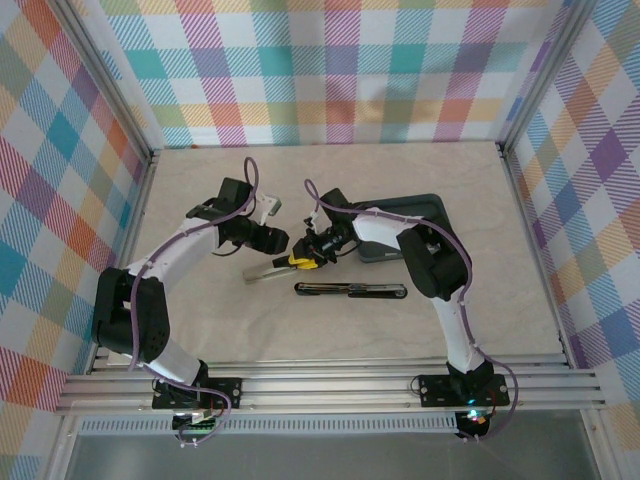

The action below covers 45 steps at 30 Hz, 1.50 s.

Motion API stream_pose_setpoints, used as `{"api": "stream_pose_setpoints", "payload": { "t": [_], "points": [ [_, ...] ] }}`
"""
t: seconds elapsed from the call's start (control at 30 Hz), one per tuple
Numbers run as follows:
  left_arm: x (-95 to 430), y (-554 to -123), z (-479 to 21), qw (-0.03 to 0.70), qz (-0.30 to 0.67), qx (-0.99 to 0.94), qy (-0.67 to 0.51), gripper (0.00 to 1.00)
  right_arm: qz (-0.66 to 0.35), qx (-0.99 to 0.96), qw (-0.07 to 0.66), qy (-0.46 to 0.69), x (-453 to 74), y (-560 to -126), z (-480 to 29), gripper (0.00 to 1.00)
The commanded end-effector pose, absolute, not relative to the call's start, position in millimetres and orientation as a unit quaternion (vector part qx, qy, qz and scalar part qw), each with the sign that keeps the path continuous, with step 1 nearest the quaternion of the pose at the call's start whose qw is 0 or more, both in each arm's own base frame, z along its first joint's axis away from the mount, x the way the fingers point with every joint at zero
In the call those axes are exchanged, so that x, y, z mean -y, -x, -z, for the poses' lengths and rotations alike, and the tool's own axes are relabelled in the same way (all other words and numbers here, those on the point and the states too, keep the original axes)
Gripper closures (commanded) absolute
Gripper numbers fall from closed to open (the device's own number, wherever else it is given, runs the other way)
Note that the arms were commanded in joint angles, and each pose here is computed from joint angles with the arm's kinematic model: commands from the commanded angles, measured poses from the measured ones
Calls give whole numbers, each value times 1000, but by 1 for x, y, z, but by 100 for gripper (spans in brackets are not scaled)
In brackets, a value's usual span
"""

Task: Load the staples into the stapler

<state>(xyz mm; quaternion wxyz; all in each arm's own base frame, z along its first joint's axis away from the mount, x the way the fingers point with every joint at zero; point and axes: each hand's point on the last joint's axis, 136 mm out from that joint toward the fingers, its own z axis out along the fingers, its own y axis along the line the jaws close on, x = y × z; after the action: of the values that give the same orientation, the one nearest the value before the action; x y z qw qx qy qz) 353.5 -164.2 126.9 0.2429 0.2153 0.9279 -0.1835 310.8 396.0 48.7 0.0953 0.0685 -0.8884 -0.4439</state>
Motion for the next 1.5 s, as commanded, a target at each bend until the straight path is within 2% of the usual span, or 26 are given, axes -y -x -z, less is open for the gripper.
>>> {"api": "stream_pose_setpoints", "payload": {
  "t": [0.0, 0.1, 0.4, 0.53, 0.7, 0.97, 1.17, 1.27, 1.47],
  "points": [
    [170, -349, -121, 235, 193, -928, -215, 31, 320, 936, 147, -11, -357, -284, 34, 73],
    [175, -345, -123, 239, 198, -923, -229, 31, 330, 933, 138, -21, -362, -287, 26, 71],
    [197, -330, -133, 270, 193, -877, -346, 36, 400, 912, 40, -76, -381, -314, -65, 50],
    [210, -320, -132, 277, 193, -849, -407, 39, 411, 908, 3, -78, -372, -320, -95, 48],
    [226, -311, -127, 269, 196, -823, -460, 40, 406, 912, -15, -52, -339, -319, -107, 49],
    [250, -277, -86, 188, 151, -756, -609, 41, 405, 913, -44, 23, -256, -313, -115, 51],
    [250, -269, -64, 157, 129, -720, -664, 42, 396, 913, -59, 80, -195, -307, -114, 51],
    [247, -270, -59, 151, 117, -712, -675, 38, 392, 911, -63, 109, -168, -301, -113, 50],
    [242, -263, -53, 138, 118, -704, -686, 33, 354, 918, -17, 176, -122, -275, -82, 49]
  ]
}}
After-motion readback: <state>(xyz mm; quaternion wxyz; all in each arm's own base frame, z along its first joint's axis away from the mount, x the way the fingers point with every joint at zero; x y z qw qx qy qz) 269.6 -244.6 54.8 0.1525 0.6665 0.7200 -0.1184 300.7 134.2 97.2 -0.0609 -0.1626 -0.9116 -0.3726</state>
